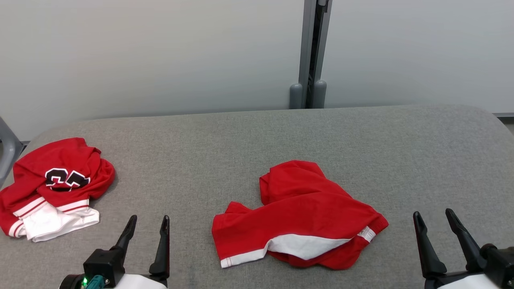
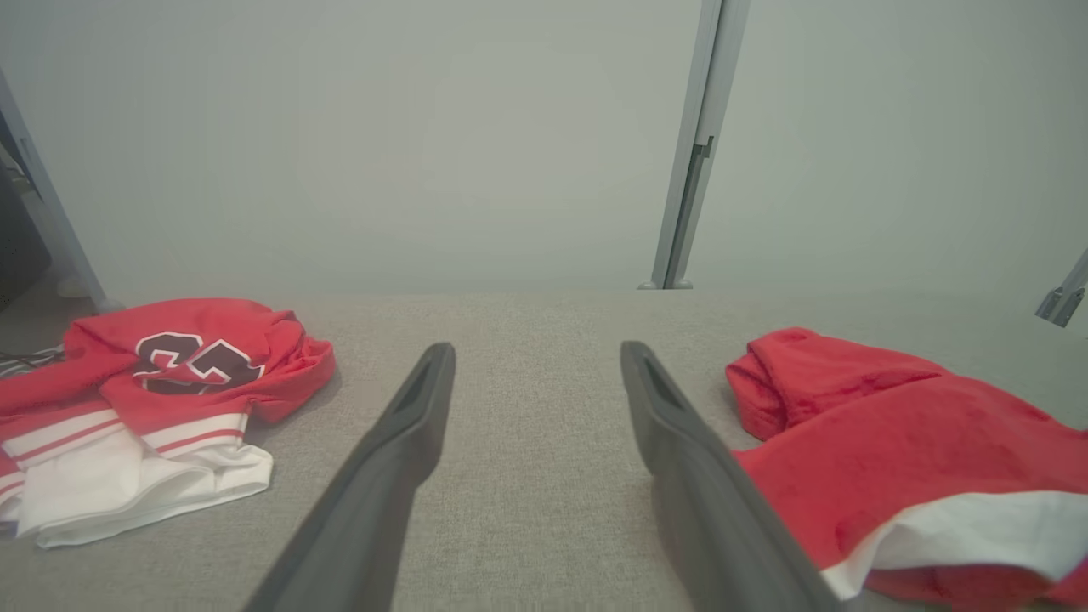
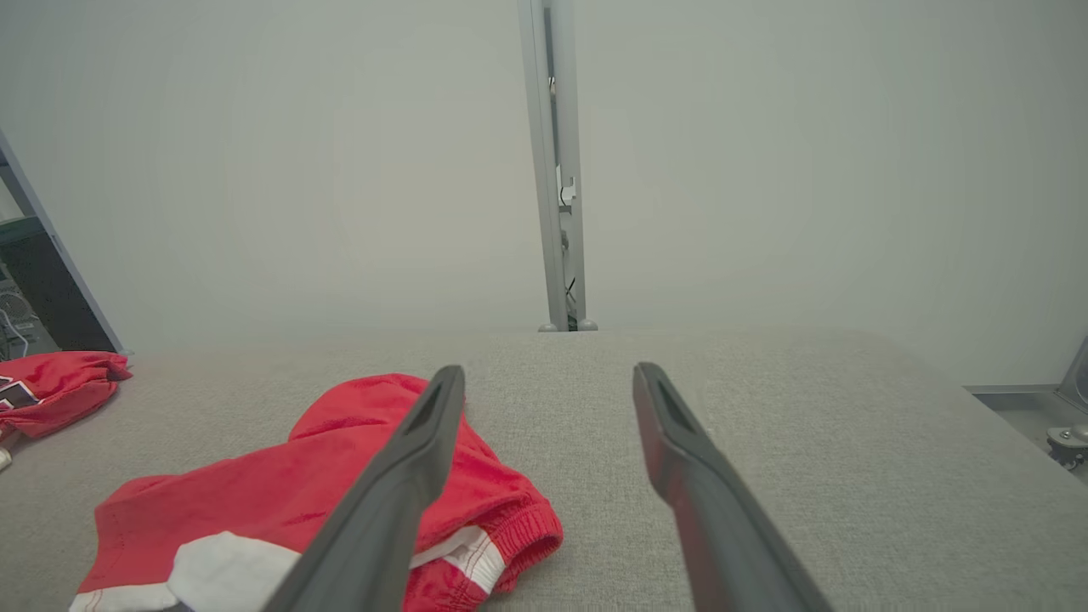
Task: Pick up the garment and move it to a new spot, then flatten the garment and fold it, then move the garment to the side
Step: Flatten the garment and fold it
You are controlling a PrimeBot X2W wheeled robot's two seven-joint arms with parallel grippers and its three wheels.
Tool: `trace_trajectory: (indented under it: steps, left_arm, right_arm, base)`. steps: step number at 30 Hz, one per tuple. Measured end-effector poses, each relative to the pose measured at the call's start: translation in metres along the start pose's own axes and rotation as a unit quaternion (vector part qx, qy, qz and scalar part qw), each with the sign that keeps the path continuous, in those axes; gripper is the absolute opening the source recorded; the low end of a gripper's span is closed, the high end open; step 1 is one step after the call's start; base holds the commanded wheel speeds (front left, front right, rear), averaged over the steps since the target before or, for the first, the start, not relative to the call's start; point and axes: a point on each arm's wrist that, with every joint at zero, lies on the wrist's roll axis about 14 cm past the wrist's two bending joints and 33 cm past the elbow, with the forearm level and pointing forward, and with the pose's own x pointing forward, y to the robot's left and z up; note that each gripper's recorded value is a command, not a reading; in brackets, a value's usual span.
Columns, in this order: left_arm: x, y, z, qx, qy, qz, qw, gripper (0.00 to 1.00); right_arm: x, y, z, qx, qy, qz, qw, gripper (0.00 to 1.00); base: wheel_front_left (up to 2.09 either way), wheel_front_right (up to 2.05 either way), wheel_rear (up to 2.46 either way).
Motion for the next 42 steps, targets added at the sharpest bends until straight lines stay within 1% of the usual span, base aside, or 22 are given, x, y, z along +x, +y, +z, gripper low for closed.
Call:
trace_trajectory:
  steps: [4, 6, 8, 12, 15, 19, 26, 27, 28, 29, 35, 39, 42]
  left_arm:
    - [0.002, -0.009, -0.011, -0.006, 0.026, -0.017, 0.999, 1.0]
    - [0.002, -0.02, -0.02, -0.012, 0.049, -0.036, 0.998, 1.0]
    - [0.0, -0.033, -0.037, -0.02, 0.088, -0.059, 0.994, 1.0]
    - [-0.009, -0.058, -0.072, -0.039, 0.17, -0.099, 0.98, 1.0]
    - [-0.016, -0.074, -0.096, -0.051, 0.226, -0.125, 0.965, 1.0]
    - [-0.019, -0.088, -0.124, -0.067, 0.285, -0.144, 0.945, 1.0]
    - [-0.01, -0.087, -0.145, -0.07, 0.314, -0.14, 0.937, 1.0]
    - [-0.01, -0.087, -0.145, -0.07, 0.314, -0.14, 0.937, 0.96]
    - [-0.008, -0.088, -0.144, -0.071, 0.312, -0.143, 0.937, 0.23]
    - [-0.006, -0.088, -0.144, -0.072, 0.309, -0.144, 0.938, 0.0]
    - [-0.002, -0.081, -0.145, -0.07, 0.304, -0.137, 0.94, 0.0]
    - [0.005, -0.076, -0.14, -0.065, 0.294, -0.133, 0.944, 0.0]
    - [0.008, -0.075, -0.138, -0.065, 0.29, -0.133, 0.945, 0.0]
  right_arm:
    - [0.0, 0.001, -0.006, 0.003, 0.011, 0.0, 1.0, 1.0]
    - [0.0, 0.001, -0.008, 0.004, 0.015, 0.0, 1.0, 1.0]
    - [0.0, 0.001, -0.01, 0.006, 0.02, -0.001, 1.0, 1.0]
    - [-0.001, 0.001, -0.015, 0.008, 0.03, -0.001, 1.0, 1.0]
    - [-0.001, -0.001, -0.019, 0.011, 0.038, -0.005, 0.999, 1.0]
    - [0.001, -0.008, -0.026, 0.014, 0.049, -0.014, 0.999, 1.0]
    - [-0.001, -0.02, -0.038, 0.018, 0.07, -0.032, 0.997, 1.0]
    - [-0.001, -0.02, -0.038, 0.018, 0.07, -0.032, 0.997, 1.0]
    - [-0.002, -0.022, -0.04, 0.019, 0.073, -0.035, 0.997, 1.0]
    - [-0.003, -0.024, -0.042, 0.02, 0.077, -0.037, 0.996, 1.0]
    - [-0.006, -0.019, -0.061, 0.034, 0.119, -0.021, 0.992, 1.0]
    - [-0.01, -0.01, -0.082, 0.05, 0.165, -0.001, 0.985, 1.0]
    - [-0.007, 0.003, -0.099, 0.063, 0.197, 0.026, 0.978, 1.0]
  base:
    - [0.0, 0.0, 0.0]
    - [0.0, 0.0, 0.0]
    - [0.0, 0.0, 0.0]
    - [0.0, 0.0, 0.0]
    - [0.0, 0.0, 0.0]
    - [0.0, 0.0, 0.0]
    - [0.0, 0.0, 0.0]
    - [0.0, 0.0, 0.0]
    - [0.0, 0.0, 0.0]
    - [0.0, 0.0, 0.0]
    - [0.0, 0.0, 0.0]
    - [0.0, 0.0, 0.0]
    - [0.0, 0.0, 0.0]
